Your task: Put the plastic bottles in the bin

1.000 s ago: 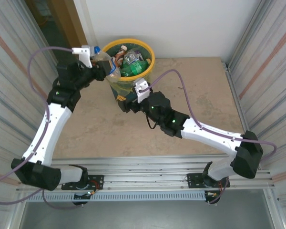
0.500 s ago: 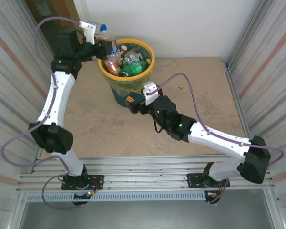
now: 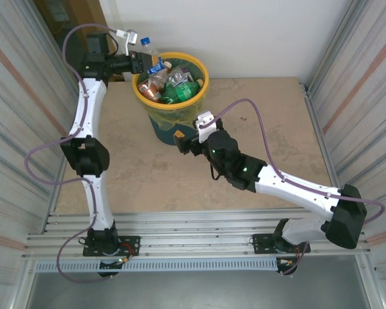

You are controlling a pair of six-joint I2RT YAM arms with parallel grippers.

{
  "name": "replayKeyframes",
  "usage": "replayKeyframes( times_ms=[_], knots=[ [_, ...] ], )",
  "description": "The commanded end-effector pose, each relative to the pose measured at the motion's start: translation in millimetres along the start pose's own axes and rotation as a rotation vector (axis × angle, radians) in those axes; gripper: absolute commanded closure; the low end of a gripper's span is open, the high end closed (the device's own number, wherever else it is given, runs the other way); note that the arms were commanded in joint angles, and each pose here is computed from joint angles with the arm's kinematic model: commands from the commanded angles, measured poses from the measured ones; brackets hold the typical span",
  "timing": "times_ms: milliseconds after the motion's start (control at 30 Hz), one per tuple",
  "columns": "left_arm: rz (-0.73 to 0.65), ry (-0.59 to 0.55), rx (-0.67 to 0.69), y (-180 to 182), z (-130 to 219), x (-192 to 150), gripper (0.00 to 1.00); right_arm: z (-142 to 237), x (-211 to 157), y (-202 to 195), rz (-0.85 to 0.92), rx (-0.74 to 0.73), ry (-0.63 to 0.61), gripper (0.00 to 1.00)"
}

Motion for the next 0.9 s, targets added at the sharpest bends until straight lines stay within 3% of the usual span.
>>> replayKeyframes(
  times_ms=[0,167,500,700,867],
  knots=[
    [0.019,0.008,-0.066,-12,3,4,0.75,5,5,-4,-0.023,-0.020,-0.011,0.02],
    [0.051,0.030,-0.060,-4,-1,-5,0.69,4,5,-4,-0.022,-0.021,-0.009,0.02],
    [0.057,0.018,0.046,-7,9,-1,0.33,-2,4,1,-0.017,-0.007,-0.001,0.02],
    [0.064,-0.003,0.219,-2,22,2,0.25,-2,4,2,-0.019,-0.001,-0.003,0.02],
    [0.043,-0.043,0.334,-10,38,11,0.24,-2,3,2,-0.021,0.000,-0.004,0.02]
  ],
)
Point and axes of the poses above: each hand's point on the last joint's axis, 136 mm out from that joint toward the fingers, its own z axis back along the fingers, its own y axis along the line the jaws close on, x = y × z, the point moved 4 cm from there along z, back along the fingers, and after that the axes turned 2 degrees about z, right-handed, at the moved point
